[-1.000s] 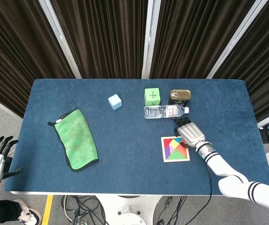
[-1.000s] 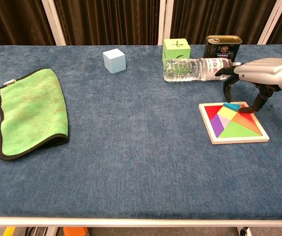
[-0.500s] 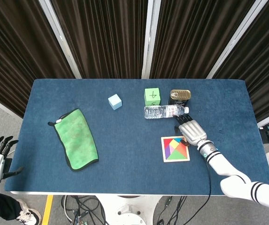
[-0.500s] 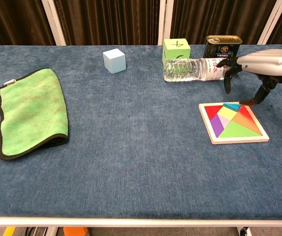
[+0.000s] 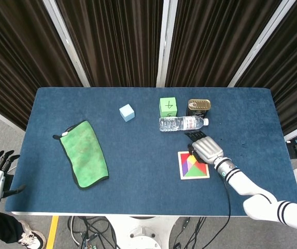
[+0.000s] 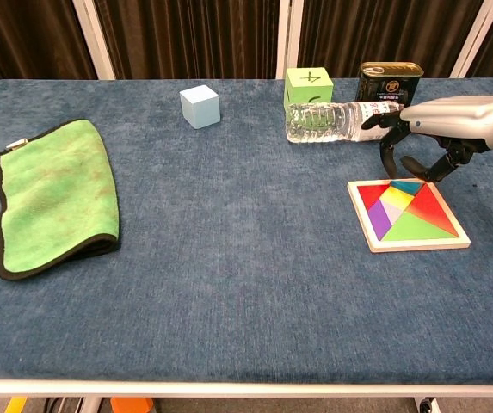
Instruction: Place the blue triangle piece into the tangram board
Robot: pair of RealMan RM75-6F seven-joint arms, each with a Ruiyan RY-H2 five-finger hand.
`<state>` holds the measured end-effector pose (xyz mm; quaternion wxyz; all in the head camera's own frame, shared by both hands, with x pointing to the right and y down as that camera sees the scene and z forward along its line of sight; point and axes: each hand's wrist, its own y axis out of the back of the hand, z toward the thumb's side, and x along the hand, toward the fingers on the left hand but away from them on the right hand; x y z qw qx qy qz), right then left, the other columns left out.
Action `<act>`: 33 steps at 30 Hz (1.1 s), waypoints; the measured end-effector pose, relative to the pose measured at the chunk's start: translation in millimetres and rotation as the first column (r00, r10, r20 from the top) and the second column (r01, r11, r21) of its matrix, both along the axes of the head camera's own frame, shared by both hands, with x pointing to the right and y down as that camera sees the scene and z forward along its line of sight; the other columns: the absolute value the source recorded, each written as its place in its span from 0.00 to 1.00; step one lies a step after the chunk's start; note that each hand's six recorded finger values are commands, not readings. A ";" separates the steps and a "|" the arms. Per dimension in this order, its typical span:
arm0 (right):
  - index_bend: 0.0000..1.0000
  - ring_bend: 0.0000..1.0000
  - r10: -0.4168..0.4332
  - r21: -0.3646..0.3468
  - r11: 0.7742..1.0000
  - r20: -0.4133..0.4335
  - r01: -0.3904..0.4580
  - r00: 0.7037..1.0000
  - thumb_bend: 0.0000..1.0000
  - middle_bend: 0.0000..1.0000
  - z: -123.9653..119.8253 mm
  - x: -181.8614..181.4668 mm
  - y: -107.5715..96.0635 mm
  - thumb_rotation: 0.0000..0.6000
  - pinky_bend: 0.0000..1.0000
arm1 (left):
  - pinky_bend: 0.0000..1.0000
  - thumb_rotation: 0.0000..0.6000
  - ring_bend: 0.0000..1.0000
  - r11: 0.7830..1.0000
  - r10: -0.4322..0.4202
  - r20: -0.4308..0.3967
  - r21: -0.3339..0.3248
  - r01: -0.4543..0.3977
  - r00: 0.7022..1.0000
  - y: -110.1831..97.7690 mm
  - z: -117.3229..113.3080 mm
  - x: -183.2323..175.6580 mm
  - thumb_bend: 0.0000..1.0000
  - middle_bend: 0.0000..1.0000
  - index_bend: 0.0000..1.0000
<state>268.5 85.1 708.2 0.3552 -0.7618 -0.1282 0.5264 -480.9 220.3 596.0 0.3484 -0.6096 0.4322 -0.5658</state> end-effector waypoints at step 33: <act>0.49 0.00 0.027 -0.027 0.999 -0.032 -0.028 0.999 0.71 0.02 12.9 14.0 0.3 1.00 0.00 | 0.13 1.00 0.01 1.000 0.001 0.007 -0.008 0.000 1.000 0.0 0.6 -0.7 0.04 0.11 0.20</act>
